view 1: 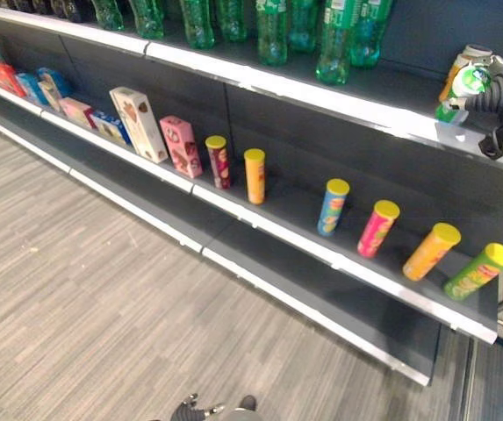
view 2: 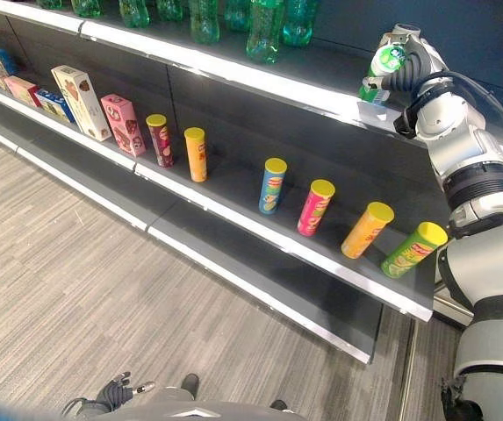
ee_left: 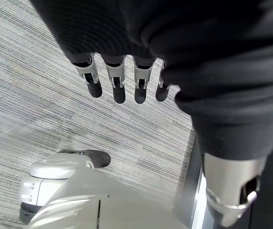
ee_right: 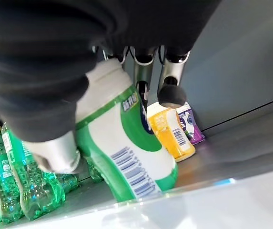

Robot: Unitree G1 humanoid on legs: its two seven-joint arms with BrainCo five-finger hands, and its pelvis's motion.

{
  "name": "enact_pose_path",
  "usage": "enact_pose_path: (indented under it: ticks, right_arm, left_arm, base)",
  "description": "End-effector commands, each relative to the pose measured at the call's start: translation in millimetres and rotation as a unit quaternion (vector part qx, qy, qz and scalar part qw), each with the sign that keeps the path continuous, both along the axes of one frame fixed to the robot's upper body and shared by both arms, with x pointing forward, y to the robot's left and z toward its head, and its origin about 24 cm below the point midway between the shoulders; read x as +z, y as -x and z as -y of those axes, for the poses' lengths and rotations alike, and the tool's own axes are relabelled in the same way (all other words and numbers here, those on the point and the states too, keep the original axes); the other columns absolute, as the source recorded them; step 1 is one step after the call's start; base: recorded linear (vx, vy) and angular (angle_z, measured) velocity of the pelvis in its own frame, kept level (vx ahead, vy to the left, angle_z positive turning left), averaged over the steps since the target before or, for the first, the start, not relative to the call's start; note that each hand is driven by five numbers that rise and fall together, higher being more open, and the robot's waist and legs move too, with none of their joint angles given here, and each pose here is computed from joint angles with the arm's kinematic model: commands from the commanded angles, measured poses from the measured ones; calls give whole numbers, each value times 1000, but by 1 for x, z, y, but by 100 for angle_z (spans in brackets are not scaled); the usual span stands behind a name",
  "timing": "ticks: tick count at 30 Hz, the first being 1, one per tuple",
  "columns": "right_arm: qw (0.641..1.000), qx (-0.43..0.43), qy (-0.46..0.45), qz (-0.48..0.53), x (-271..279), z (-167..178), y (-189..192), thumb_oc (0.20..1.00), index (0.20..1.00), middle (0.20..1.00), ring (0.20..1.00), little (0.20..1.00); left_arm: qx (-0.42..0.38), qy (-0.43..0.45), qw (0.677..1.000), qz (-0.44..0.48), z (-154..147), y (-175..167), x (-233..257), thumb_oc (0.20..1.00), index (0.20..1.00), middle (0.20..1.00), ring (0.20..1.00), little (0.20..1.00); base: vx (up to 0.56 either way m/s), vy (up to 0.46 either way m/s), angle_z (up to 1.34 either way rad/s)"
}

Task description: Put the goods on the table back onto the shelves and tidy them up.

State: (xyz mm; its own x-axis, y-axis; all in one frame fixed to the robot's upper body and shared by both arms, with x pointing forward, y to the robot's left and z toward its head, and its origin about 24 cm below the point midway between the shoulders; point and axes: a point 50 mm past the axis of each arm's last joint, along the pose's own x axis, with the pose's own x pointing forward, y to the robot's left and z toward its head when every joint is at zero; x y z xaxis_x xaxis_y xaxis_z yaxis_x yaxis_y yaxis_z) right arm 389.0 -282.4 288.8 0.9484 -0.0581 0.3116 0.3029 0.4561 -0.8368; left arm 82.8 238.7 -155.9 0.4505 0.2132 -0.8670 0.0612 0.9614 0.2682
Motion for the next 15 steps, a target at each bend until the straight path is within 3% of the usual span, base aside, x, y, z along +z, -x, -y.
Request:
enact_pose_path:
  ticks: [1,8,9,10,11,15]
  right_arm:
    - [999,18,11,41,46,-18,-2,200,200,200,200,200]
    - [999,8,15,31,43,-15,-3,200,200,200,200,200]
    - [999,6,14,30,42,-15,-4,310,310,310,310,310]
    - [1000,11,11,23,35,-18,-6,529,529,529,529,529]
    - [1000,17,12,22,36,-21,-7,1000,1000,1000,1000,1000]
    - [999,4,22,30,46,-13,-2,1000,1000,1000,1000,1000]
  left_arm:
    - [-22,-25,999,21,-19,-17,9,1000,1000,1000,1000,1000]
    - [-21,-25,999,18,-20,-15,8,1000,1000,1000,1000,1000]
    - [-21,-25,999,16,-20,-14,8,1000,1000,1000,1000,1000]
    - [-39,-32,998,23,-17,-21,9,1000,1000,1000,1000,1000]
    - [-42,-31,998,17,-21,-20,10,1000,1000,1000,1000,1000]
    - [-28,-32,999,3,-27,-13,9,1000,1000,1000,1000,1000]
  base:
    - [0,0,0]
    - [0,0,0]
    - [0,0,0]
    - [0,0,0]
    - [0,0,0]
    - [0,0,0]
